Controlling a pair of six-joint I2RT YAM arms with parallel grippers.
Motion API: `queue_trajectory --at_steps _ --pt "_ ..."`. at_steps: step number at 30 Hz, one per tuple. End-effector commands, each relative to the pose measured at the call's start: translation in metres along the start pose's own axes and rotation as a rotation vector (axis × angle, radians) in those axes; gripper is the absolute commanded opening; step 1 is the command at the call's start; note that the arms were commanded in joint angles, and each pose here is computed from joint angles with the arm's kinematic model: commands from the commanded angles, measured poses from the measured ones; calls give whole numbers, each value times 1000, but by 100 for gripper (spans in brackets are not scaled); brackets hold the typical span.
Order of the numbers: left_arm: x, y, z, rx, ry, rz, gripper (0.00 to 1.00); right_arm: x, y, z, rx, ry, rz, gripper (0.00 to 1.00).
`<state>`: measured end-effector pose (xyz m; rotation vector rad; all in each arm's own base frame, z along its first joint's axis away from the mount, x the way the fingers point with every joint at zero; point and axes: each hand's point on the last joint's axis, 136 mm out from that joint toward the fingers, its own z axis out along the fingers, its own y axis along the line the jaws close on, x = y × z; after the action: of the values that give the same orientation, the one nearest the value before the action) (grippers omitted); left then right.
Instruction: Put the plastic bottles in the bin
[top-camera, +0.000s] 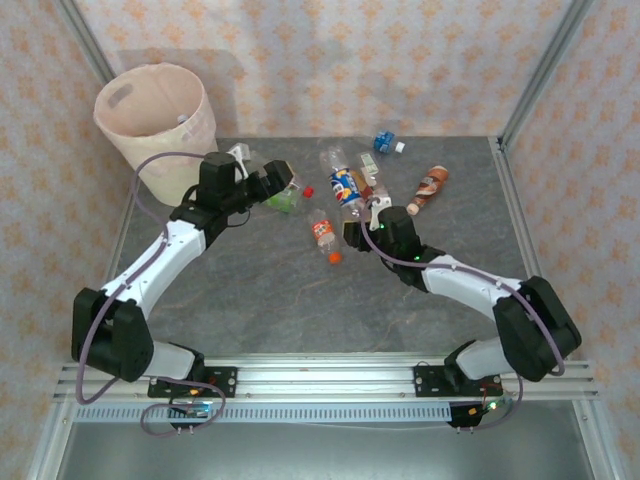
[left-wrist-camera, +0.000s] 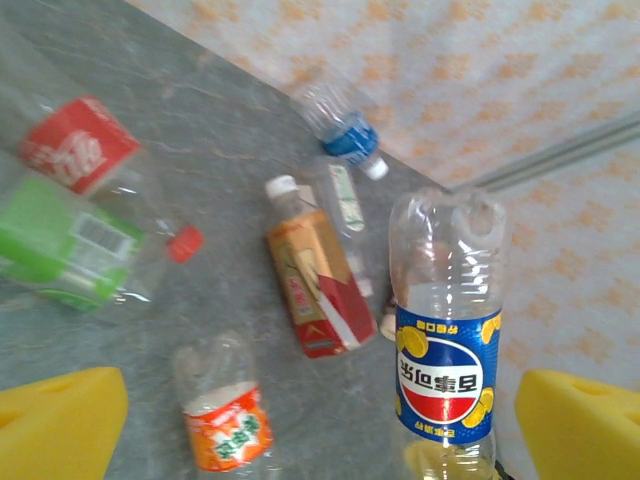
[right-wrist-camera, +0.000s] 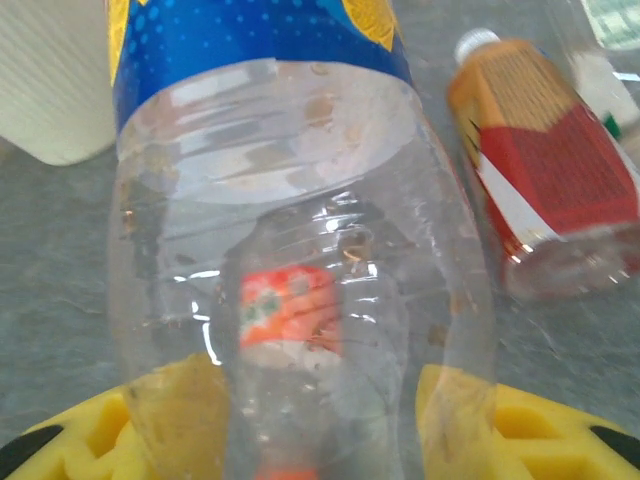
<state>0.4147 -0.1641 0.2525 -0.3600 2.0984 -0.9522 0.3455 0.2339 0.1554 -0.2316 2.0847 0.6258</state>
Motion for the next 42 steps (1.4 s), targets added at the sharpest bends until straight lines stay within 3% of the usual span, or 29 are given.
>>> queue_trajectory --at_steps 1,9,13,18,21,28,31,34,42 --pt "4 -46 9 206 36 22 98 -25 30 -8 -125 -88 10 41" --pt "4 -72 29 260 45 72 100 -39 57 -4 -254 -80 119 39" --pt "-3 -70 40 225 18 101 100 -38 72 -6 -331 -49 121 39" --pt "0 -84 57 296 71 94 100 -36 87 -7 -403 -10 118 39" --pt "4 -83 65 269 70 110 100 -34 90 -5 -416 5 120 39" --pt "3 -72 68 180 42 122 76 -30 94 -4 -441 21 107 39" --pt "3 -73 68 188 43 115 70 -30 92 -7 -429 18 95 40" --pt "3 -75 69 200 45 112 65 -29 88 -9 -407 7 92 49" --pt "-7 -75 61 164 15 150 56 -27 78 -21 -342 5 -15 84"
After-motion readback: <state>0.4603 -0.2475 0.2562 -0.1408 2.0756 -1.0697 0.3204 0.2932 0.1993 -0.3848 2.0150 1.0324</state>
